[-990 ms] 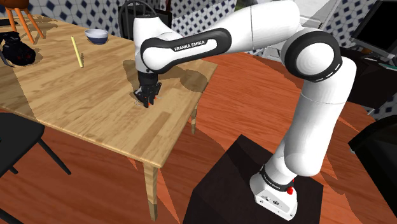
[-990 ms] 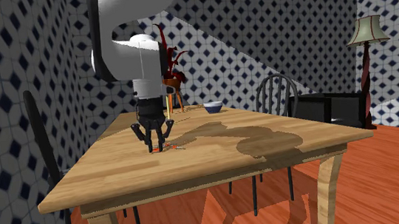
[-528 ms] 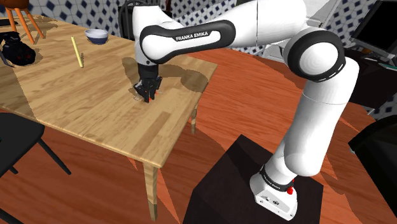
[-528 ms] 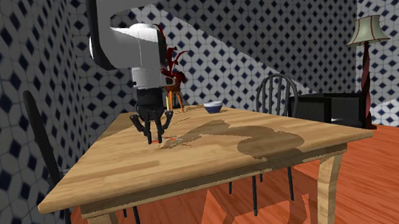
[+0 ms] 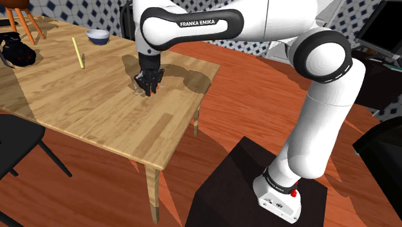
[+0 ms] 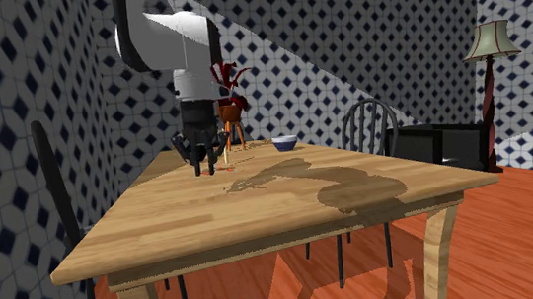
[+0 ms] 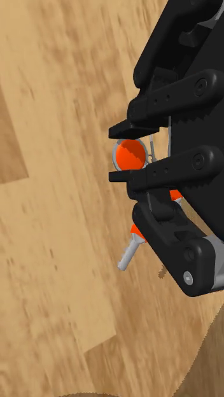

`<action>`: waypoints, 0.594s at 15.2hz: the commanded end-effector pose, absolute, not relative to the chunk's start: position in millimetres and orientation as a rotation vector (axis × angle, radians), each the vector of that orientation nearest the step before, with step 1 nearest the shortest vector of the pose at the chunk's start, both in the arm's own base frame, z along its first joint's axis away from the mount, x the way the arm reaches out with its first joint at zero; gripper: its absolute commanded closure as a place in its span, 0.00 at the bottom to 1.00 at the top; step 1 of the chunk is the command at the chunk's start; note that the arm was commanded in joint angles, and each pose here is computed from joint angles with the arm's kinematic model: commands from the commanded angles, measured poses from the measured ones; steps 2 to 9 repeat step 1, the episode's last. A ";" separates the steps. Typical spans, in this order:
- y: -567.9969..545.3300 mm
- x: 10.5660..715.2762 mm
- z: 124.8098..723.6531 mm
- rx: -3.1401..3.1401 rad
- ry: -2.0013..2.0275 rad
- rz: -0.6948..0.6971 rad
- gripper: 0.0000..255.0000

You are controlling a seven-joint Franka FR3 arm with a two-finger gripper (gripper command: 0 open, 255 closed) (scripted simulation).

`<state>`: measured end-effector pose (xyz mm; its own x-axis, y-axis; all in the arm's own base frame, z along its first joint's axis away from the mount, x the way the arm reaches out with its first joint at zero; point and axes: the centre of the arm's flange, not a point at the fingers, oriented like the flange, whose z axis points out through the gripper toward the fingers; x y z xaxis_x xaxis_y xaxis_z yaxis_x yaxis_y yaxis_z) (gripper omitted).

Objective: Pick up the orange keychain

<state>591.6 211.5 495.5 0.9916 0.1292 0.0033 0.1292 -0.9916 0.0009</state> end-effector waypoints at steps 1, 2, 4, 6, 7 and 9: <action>211.3 591.5 498.1 3.134 0.203 0.005 1.00; 211.3 591.5 498.1 3.134 0.203 0.005 1.00; 211.3 591.5 498.1 3.134 0.203 0.005 1.00; 211.3 591.5 498.1 3.134 0.203 0.005 1.00; 211.3 591.5 498.1 3.134 0.203 0.005 1.00; 211.3 591.5 498.1 3.134 0.203 0.005 1.00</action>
